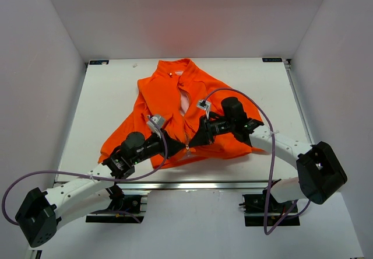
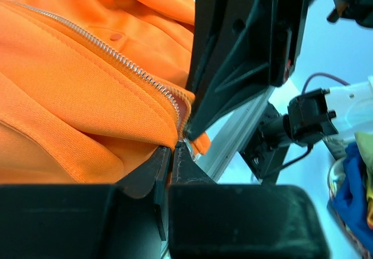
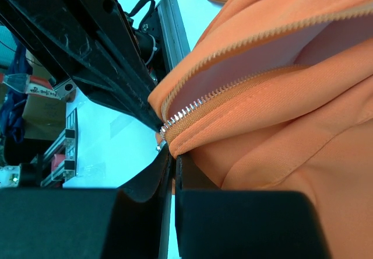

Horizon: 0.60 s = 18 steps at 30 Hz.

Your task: Zip up the jacket

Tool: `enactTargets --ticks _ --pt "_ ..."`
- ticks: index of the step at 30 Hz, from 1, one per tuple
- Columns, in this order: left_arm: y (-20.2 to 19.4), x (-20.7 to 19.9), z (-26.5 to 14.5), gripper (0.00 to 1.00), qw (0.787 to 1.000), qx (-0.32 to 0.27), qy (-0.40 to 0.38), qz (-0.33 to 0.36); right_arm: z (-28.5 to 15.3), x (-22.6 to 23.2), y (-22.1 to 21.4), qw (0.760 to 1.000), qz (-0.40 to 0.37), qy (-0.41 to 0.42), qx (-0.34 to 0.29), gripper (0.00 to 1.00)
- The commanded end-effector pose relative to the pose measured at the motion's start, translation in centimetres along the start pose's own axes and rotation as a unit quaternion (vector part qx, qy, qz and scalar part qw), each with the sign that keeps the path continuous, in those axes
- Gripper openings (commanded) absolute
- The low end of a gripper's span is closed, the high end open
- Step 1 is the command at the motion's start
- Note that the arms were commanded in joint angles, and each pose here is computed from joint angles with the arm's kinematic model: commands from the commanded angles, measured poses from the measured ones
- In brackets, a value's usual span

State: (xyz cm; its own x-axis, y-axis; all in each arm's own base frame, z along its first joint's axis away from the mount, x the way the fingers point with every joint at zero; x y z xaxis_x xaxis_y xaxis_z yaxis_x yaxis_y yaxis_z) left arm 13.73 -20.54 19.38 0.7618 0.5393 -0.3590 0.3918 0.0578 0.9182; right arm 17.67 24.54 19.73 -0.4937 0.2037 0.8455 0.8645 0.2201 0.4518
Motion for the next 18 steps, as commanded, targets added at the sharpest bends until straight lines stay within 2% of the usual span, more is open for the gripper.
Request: enactTargets --ticks 1,12,18 --pt "0.1 -1.3 -0.5 0.0 0.998 -0.001 -0.06 0.012 -0.3 1.4 2.2 0.998 -0.054 0.007 -0.025 0.0" --pt "-1.5 -1.8 -0.6 0.0 0.992 0.051 -0.112 0.006 -1.4 1.8 2.9 0.996 -0.085 -0.006 -0.035 0.0" --pt "-2.1 -1.4 -0.3 0.0 0.993 0.072 -0.088 -0.012 -1.6 2.1 2.3 0.996 -0.08 0.018 -0.024 0.0"
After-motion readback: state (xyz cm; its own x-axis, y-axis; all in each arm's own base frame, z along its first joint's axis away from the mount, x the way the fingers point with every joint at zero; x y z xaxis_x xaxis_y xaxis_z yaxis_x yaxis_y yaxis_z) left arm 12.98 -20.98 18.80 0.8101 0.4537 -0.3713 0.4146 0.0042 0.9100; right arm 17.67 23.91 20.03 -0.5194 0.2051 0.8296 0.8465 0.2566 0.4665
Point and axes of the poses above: each gripper's point midway between its finger pads, its own z axis out along the fingers, its own x axis along the line the jaws close on, y = z × x, the point moved 8 cm from there along -z, back along the fingers, and after that the axes turned 15 degrees about z, right-handed, at the moved point
